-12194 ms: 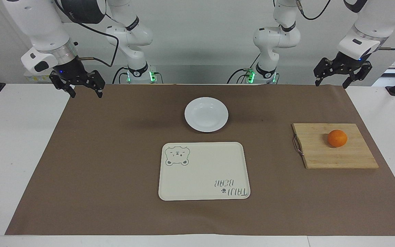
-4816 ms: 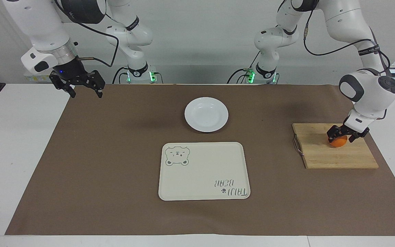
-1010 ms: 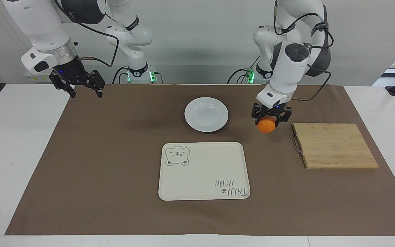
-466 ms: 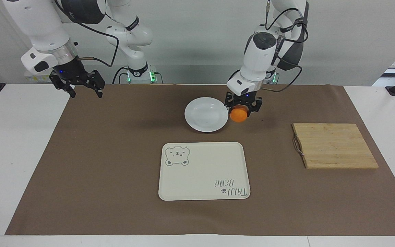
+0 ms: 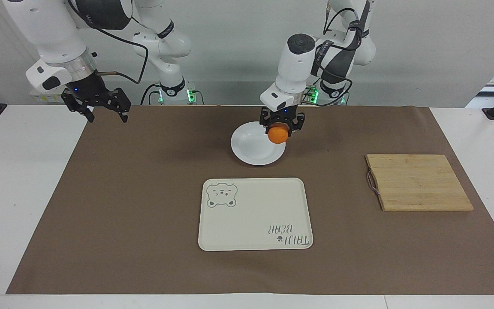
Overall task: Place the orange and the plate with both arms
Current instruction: 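Lift the orange with the left gripper and carry it toward the plate, then lower the orange onto the white plate and open the left gripper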
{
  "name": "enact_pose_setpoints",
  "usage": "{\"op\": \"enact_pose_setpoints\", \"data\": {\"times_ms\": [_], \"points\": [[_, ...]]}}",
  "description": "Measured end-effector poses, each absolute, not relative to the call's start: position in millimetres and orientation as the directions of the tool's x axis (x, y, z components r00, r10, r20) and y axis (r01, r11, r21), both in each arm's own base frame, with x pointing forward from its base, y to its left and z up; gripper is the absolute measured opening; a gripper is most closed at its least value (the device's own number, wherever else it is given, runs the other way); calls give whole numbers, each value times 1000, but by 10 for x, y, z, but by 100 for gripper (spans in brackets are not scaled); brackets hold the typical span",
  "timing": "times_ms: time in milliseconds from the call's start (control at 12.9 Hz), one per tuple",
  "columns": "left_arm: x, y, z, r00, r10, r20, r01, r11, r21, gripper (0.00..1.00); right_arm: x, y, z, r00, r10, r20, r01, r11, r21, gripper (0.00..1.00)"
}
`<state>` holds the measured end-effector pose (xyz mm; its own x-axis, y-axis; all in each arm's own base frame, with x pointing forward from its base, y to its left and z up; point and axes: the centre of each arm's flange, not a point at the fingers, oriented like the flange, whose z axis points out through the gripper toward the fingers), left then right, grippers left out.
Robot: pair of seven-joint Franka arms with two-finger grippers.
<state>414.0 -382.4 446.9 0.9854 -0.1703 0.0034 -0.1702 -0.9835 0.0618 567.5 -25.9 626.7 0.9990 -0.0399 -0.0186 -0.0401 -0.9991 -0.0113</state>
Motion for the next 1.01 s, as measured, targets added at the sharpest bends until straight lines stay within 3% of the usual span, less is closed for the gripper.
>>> {"op": "enact_pose_setpoints", "data": {"times_ms": [1010], "points": [[4031, -3986, 3587, 982, -179, -52, -178, -984, 26, 82, 5600, -407, 6167, 997, -67, -25, -67, -998, -11, 100]]}}
